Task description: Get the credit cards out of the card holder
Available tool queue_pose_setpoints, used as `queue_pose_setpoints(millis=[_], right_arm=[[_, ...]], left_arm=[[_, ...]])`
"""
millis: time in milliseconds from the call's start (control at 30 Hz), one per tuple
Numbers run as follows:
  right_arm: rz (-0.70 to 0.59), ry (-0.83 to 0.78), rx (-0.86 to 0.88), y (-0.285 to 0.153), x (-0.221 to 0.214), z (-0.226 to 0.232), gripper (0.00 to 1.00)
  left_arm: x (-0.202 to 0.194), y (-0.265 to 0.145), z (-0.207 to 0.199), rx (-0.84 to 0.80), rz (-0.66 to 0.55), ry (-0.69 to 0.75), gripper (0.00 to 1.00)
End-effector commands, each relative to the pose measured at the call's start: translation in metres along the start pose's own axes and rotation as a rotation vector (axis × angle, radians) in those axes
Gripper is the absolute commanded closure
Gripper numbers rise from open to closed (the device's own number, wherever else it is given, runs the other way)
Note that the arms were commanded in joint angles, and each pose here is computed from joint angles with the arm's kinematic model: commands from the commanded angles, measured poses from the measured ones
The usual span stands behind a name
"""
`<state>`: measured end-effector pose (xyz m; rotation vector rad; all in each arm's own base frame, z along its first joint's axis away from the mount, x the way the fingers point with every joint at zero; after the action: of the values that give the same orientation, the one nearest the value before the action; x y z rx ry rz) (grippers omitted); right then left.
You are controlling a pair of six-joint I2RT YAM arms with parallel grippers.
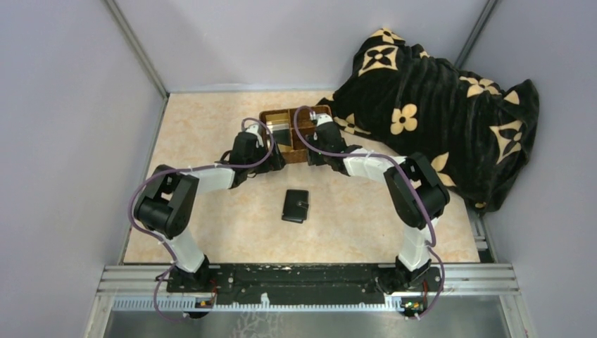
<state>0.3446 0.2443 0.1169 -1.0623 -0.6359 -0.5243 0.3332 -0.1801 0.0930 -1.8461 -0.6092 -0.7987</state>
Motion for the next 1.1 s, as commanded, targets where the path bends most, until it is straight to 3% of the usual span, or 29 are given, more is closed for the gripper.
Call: queue_pose_setpoints(millis=[0,300,533,833,1067], right_arm=[[-0.093,0.016,0.055,0.003,0.033,0.012,0.62],[-0.085,0.007,0.152,-0.033,0.020,0.021,0.61],[-0.061,-0.129,0.163,-0.065,-0.016,0.040,0.59],[-0.011,-0.217,0.181,-0.076,-0.054,0.049,0.56],[0.024,-0.271,0.190,-0.080,-0.071,0.054,0.53]], left_arm=[[0.010,0.005,-0.002,-0.039,-0.015,0.015,0.01],[0.000,-0.030,-0.011,-0.143,-0.031,-0.007,0.02],[-0.026,-0.066,-0.017,-0.183,-0.019,-0.027,0.03],[-0.084,-0.076,-0.024,-0.148,0.083,-0.024,0.06],[-0.098,-0.066,-0.034,-0.128,0.120,0.004,0.07]])
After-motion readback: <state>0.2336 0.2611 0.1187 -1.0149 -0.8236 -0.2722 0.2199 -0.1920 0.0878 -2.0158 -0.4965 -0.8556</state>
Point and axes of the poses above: each gripper's point midway between its finger pads, its own y axis out along the fingers, its own z axis along the line the jaws close on, x = y × z, the point moved 8 cm from there along -y, back along the fingers, and after that the axes turned 10 degrees about y, right-handed, at the moved point
